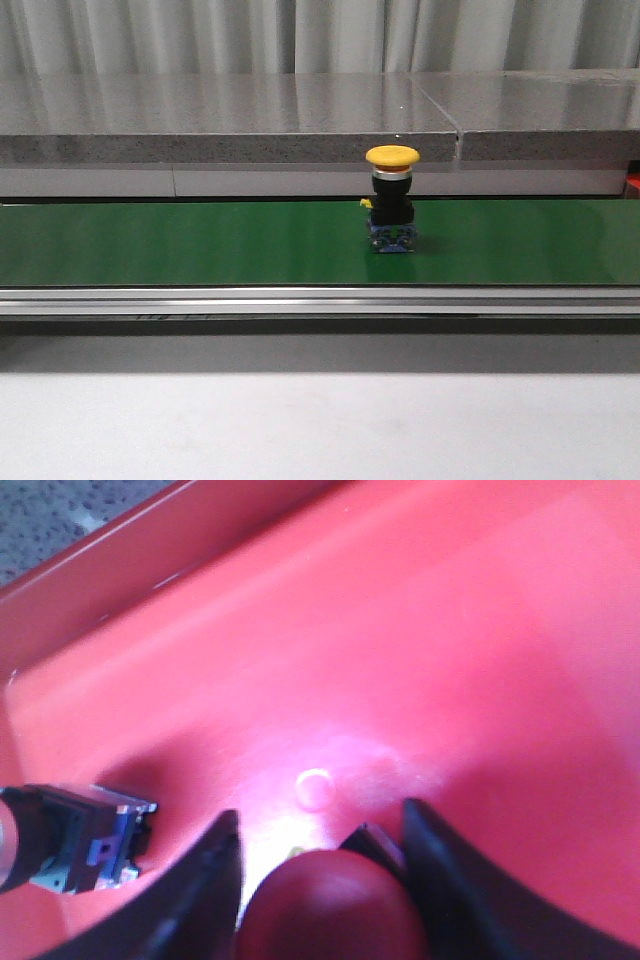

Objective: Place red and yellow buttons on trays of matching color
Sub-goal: 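Move the right gripper back above the conveyor end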

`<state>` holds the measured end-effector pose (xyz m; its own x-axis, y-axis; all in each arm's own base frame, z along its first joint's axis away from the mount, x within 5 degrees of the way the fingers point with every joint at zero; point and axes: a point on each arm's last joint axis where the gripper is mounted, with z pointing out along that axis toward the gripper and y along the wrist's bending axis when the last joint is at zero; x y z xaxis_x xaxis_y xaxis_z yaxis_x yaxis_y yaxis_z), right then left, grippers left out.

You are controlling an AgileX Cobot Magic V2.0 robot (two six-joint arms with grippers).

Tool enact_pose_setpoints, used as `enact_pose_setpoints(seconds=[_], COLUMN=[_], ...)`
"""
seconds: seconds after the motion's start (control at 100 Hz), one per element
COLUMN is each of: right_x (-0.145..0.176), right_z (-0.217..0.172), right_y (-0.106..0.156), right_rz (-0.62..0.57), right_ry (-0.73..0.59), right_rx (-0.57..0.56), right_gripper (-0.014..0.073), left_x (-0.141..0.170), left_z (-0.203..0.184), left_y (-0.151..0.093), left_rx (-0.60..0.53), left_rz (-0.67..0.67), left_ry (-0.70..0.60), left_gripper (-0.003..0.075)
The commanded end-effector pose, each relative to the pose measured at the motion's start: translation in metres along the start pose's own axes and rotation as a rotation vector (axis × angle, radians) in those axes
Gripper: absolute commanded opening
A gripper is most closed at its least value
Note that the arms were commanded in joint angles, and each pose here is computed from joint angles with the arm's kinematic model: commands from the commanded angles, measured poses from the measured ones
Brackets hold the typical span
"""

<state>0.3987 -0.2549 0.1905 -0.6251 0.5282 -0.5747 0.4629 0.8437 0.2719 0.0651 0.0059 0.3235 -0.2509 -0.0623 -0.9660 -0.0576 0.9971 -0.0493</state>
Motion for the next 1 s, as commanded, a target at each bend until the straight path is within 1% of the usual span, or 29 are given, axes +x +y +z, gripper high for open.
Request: enact_pose_setpoints(seconds=[0.0, 0.05, 0.11, 0.2, 0.35, 0.55, 0.67, 0.76, 0.87, 0.99], right_x=[-0.029, -0.033, -0.039, -0.048, -0.058, -0.062, -0.056, -0.047, -0.029, -0.004], right_z=[-0.035, -0.038, -0.046, -0.061, -0.096, -0.141, -0.165, -0.182, -0.197, -0.208], right_y=[0.010, 0.012, 0.015, 0.022, 0.034, 0.057, 0.074, 0.090, 0.110, 0.132], right_rz=[-0.015, -0.021, -0.032, -0.049, -0.078, -0.124, -0.159, -0.219, -0.299, -0.374], right_ry=[-0.116, -0.126, -0.139, -0.158, -0.212, -0.256, -0.272, -0.286, -0.289, -0.264], right_rx=[-0.014, -0.019, -0.028, -0.043, -0.059, -0.091, -0.113, -0.129, -0.153, -0.194], right_gripper=[0.0546, 0.0593, 0.0615, 0.0616, 0.0616, 0.0614, 0.0614, 0.0614, 0.0614, 0.0614], left_x=[-0.014, -0.014, -0.014, -0.014, -0.014, -0.014, -0.014, -0.014, -0.014, -0.014], left_z=[-0.002, -0.002, -0.002, -0.002, -0.002, -0.002, -0.002, -0.002, -0.002, -0.002], left_y=[-0.003, -0.003, -0.003, -0.003, -0.003, -0.003, -0.003, -0.003, -0.003, -0.003], left_rx=[0.028, 0.028, 0.028, 0.028, 0.028, 0.028, 0.028, 0.028, 0.028, 0.028], left_rz=[-0.001, -0.001, -0.001, -0.001, -0.001, -0.001, -0.001, -0.001, -0.001, -0.001], left_ry=[-0.085, -0.085, -0.085, -0.085, -0.085, -0.085, -0.085, -0.085, -0.085, -0.085], left_gripper=[-0.0019, -0.0019, -0.0019, -0.0019, -0.0019, -0.0019, -0.0019, -0.0019, -0.0019, -0.0019])
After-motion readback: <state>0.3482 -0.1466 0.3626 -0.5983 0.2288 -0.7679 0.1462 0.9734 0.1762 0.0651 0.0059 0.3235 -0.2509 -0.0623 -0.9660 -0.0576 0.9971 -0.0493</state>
